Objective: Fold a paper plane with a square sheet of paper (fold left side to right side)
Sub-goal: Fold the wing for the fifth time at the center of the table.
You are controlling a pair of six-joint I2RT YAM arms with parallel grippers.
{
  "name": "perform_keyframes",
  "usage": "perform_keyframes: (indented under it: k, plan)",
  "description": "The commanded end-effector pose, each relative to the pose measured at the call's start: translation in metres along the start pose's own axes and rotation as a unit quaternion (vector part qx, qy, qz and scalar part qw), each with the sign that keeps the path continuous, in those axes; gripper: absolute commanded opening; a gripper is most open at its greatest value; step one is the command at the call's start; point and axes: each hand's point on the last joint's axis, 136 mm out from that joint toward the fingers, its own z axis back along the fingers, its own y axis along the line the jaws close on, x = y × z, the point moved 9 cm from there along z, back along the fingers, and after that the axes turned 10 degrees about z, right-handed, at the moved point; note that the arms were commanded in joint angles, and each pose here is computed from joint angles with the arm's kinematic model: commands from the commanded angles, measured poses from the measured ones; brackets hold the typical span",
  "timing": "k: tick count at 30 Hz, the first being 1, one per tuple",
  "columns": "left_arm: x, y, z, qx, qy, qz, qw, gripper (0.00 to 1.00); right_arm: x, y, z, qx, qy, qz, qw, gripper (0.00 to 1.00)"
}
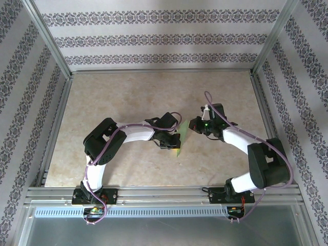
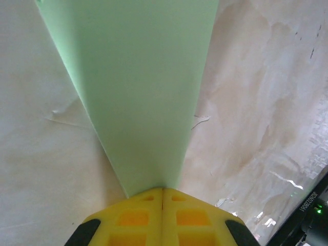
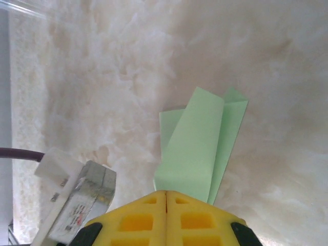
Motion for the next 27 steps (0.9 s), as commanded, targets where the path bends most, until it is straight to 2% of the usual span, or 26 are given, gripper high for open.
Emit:
perform_keyframes:
  k: [1, 5, 10, 27]
  plan:
    - [-0.012, 0.037, -0.018, 0.107, 0.017, 0.017, 0.994, 0.0, -0.018, -0.006, -0.004, 0.018, 0.025, -0.002, 1.0, 0.0]
    - [-0.012, 0.038, -0.02, 0.115, 0.019, 0.015, 0.993, 0.0, -0.021, -0.006, -0.017, 0.051, 0.033, -0.001, 0.998, 0.0]
    - [-0.012, 0.037, -0.021, 0.124, 0.02, 0.012, 0.992, 0.0, -0.017, -0.002, -0.035, 0.059, 0.04, 0.01, 0.997, 0.0]
    - [-0.012, 0.042, -0.023, 0.157, 0.031, 0.011, 0.987, 0.0, -0.008, -0.02, -0.068, 0.009, 0.061, 0.02, 0.998, 0.0]
